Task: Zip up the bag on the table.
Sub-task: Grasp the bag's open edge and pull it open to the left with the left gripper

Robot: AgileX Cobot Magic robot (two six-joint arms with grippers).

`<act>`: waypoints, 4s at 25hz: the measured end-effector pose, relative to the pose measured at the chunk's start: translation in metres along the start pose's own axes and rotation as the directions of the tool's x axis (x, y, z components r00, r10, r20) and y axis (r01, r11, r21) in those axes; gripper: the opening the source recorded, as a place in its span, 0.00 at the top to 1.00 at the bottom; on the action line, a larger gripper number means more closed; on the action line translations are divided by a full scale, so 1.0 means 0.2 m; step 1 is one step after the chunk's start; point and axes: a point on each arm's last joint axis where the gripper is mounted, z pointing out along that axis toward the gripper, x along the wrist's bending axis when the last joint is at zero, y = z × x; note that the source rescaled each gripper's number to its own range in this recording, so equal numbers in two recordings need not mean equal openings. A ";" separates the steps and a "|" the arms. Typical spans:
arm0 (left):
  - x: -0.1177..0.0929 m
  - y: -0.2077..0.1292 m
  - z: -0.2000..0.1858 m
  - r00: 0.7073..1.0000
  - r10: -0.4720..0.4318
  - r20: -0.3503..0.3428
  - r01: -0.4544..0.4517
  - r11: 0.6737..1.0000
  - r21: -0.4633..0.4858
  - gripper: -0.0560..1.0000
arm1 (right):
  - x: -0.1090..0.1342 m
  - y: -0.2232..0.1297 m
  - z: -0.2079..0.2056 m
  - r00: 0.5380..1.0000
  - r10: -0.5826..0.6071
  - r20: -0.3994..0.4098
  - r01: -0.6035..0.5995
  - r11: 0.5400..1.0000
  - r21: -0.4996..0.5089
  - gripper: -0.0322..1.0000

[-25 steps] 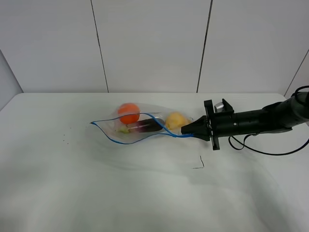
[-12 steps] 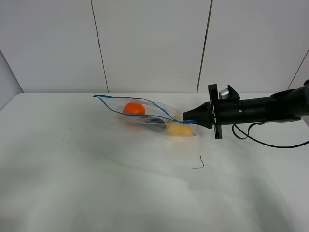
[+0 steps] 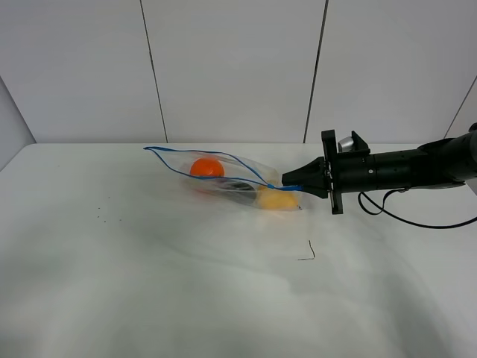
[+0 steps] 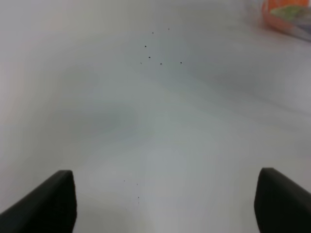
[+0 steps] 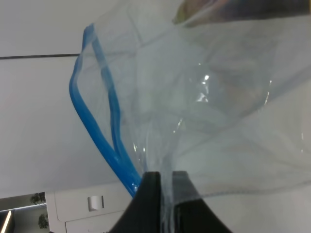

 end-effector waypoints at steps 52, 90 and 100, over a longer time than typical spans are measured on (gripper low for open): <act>-0.10 1.30 0.84 0.465 0.885 -0.004 -0.870 0.457 -0.184 0.02 | 0.01 0.01 0.00 1.000 -0.006 -0.014 0.005 1.000 -0.017 0.97; -1.45 0.29 1.30 0.230 0.973 0.008 -0.735 0.179 -0.654 0.02 | 0.01 0.01 0.00 1.000 0.000 -0.024 -0.001 1.000 -0.029 0.97; -1.48 0.19 1.38 0.252 0.967 0.026 -0.735 0.209 -0.646 0.08 | 0.01 0.01 0.00 1.000 0.003 -0.027 -0.003 0.999 -0.032 0.97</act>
